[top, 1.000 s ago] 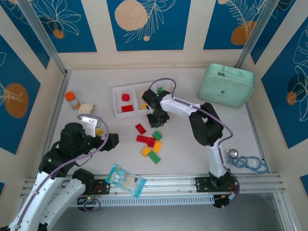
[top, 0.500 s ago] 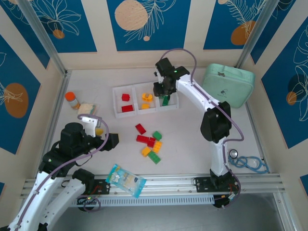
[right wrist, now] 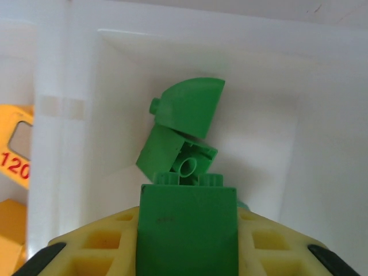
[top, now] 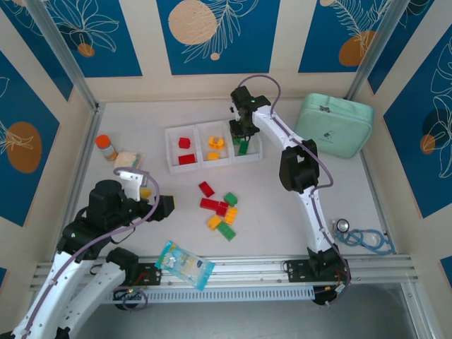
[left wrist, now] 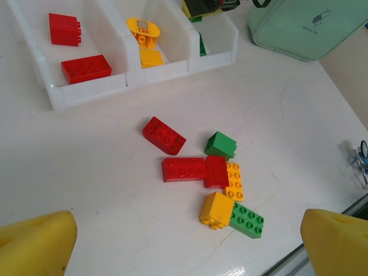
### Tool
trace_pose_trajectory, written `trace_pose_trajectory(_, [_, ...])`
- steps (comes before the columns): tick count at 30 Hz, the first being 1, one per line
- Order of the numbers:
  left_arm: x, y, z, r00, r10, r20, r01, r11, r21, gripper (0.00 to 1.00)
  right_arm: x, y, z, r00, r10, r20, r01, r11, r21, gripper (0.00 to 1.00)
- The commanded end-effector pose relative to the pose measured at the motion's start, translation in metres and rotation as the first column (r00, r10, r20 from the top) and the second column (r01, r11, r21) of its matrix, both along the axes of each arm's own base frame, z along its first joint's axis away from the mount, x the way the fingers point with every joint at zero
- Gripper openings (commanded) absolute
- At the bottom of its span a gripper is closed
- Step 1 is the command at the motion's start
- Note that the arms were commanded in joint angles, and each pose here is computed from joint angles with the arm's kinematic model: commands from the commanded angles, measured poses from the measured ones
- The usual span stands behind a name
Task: Sort the legos into containers by color
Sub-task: Place the lego in the container, then pick up the lego from the center of the table.
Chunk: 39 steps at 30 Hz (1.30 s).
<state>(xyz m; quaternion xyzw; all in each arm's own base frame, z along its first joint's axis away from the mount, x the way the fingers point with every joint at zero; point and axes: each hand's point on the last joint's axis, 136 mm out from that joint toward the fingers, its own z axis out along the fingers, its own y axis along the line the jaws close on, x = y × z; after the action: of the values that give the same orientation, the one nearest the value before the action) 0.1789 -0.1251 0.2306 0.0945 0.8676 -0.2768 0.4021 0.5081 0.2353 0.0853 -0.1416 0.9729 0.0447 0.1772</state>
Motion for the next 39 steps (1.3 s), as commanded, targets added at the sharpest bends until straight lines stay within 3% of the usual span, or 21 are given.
trace_pose_trajectory(1, [0.006, 0.004, -0.001, 1.000, 0.015, 0.019, -0.015, 1.000, 0.020, 0.99, 0.006, -0.007, 0.005, 0.999, 0.028, 0.037, -0.025, 0.996, -0.088, 0.31])
trace_pose_trajectory(6, [0.007, 0.004, -0.001, 1.000, 0.017, 0.016, -0.017, 1.000, 0.020, 0.99, 0.006, -0.012, -0.001, 0.999, 0.035, 0.034, -0.029, 0.986, -0.161, 0.40])
trace_pose_trajectory(13, [0.008, 0.005, -0.002, 1.000, 0.024, 0.015, -0.025, 1.000, 0.020, 0.99, 0.002, -0.016, 0.023, 0.993, 0.064, 0.097, -0.034, 0.957, -0.289, 0.67])
trace_pose_trajectory(17, [0.007, 0.004, -0.001, 1.000, 0.021, 0.014, -0.021, 1.000, 0.016, 0.99, -0.011, -0.007, 0.049, 0.990, 0.080, 0.113, -0.044, 0.955, -0.293, 0.79])
trace_pose_trajectory(21, [0.007, 0.003, -0.002, 1.000, 0.016, 0.012, -0.016, 1.000, 0.013, 0.99, -0.032, 0.001, 0.087, 0.992, 0.037, 0.122, -0.011, 0.978, -0.207, 0.95])
trace_pose_trajectory(24, [0.007, 0.004, -0.001, 1.000, 0.019, 0.012, -0.019, 1.000, 0.013, 0.99, -0.053, 0.002, 0.112, 0.994, -0.035, 0.103, 0.046, 0.993, -0.104, 1.00])
trace_pose_trajectory(33, [0.007, 0.004, 0.000, 1.000, 0.021, 0.016, -0.022, 1.000, 0.012, 0.99, -0.145, 0.023, 0.141, 0.976, -0.216, -0.002, 0.213, 0.961, 0.176, 0.99])
trace_pose_trajectory(39, [0.005, 0.004, 0.002, 1.000, 0.016, 0.025, -0.016, 1.000, 0.004, 0.99, -0.199, 0.051, 0.111, 0.991, -0.107, -0.086, 0.127, 0.951, 0.281, 0.99])
